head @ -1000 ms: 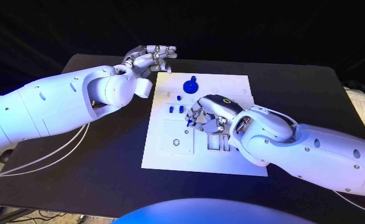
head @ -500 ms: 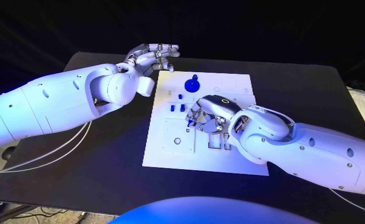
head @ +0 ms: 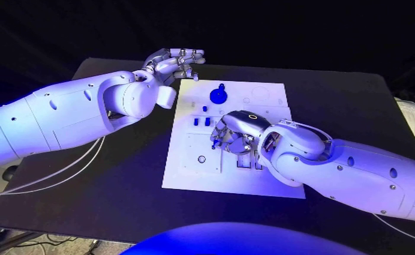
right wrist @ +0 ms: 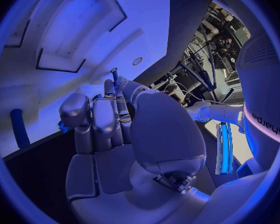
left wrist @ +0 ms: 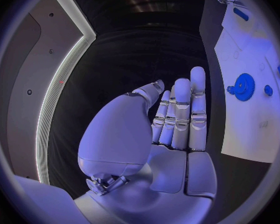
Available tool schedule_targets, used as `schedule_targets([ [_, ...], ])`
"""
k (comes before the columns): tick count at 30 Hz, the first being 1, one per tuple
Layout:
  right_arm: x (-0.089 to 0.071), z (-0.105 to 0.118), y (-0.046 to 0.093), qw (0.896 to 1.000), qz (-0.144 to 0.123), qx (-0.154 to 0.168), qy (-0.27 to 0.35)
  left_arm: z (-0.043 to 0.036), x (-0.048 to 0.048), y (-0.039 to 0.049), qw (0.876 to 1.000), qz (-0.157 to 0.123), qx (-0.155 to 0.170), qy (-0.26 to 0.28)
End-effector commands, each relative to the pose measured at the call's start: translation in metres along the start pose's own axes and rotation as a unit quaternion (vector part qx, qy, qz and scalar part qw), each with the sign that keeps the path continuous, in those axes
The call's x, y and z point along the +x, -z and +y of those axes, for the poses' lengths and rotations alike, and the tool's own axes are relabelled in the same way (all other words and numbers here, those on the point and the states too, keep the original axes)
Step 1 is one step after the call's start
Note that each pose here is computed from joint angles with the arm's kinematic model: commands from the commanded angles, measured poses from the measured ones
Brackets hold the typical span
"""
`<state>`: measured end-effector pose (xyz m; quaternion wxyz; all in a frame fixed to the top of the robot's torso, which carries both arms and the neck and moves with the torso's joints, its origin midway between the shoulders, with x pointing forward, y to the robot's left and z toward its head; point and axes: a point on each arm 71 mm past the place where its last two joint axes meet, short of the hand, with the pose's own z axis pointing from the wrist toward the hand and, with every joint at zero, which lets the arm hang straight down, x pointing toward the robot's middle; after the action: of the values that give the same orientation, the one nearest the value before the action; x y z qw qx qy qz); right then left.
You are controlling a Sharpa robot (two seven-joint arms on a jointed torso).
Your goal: Assemble the parts on the task board
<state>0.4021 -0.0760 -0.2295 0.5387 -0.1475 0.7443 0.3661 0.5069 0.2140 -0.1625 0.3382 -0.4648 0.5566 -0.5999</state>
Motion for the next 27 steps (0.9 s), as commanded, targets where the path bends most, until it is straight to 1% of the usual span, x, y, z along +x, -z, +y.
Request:
schedule_targets([
  [1, 0.003, 0.001, -0.001, 1.000, 0.017, -0.004, 0.011, -0.0004, 0.0028, -0.0005, 1.000, 0.011, 0.003, 0.001],
  [16, 0.007, 0.000, -0.005, 0.999, 0.023, 0.003, 0.031, -0.0002, 0.0029, -0.0003, 1.000, 0.012, 0.003, 0.000],
  [22, 0.013, 0.000, -0.007, 0.997, 0.052, 0.012, 0.048, -0.0001, 0.0033, -0.0004, 1.000, 0.012, 0.002, 0.000],
  [25, 0.015, 0.000, -0.007, 0.997, 0.062, 0.015, 0.052, -0.0002, 0.0032, -0.0003, 1.000, 0.012, 0.002, 0.000],
  [27, 0.016, -0.001, -0.007, 0.996, 0.063, 0.017, 0.052, -0.0002, 0.0030, -0.0005, 1.000, 0.012, 0.002, 0.000],
])
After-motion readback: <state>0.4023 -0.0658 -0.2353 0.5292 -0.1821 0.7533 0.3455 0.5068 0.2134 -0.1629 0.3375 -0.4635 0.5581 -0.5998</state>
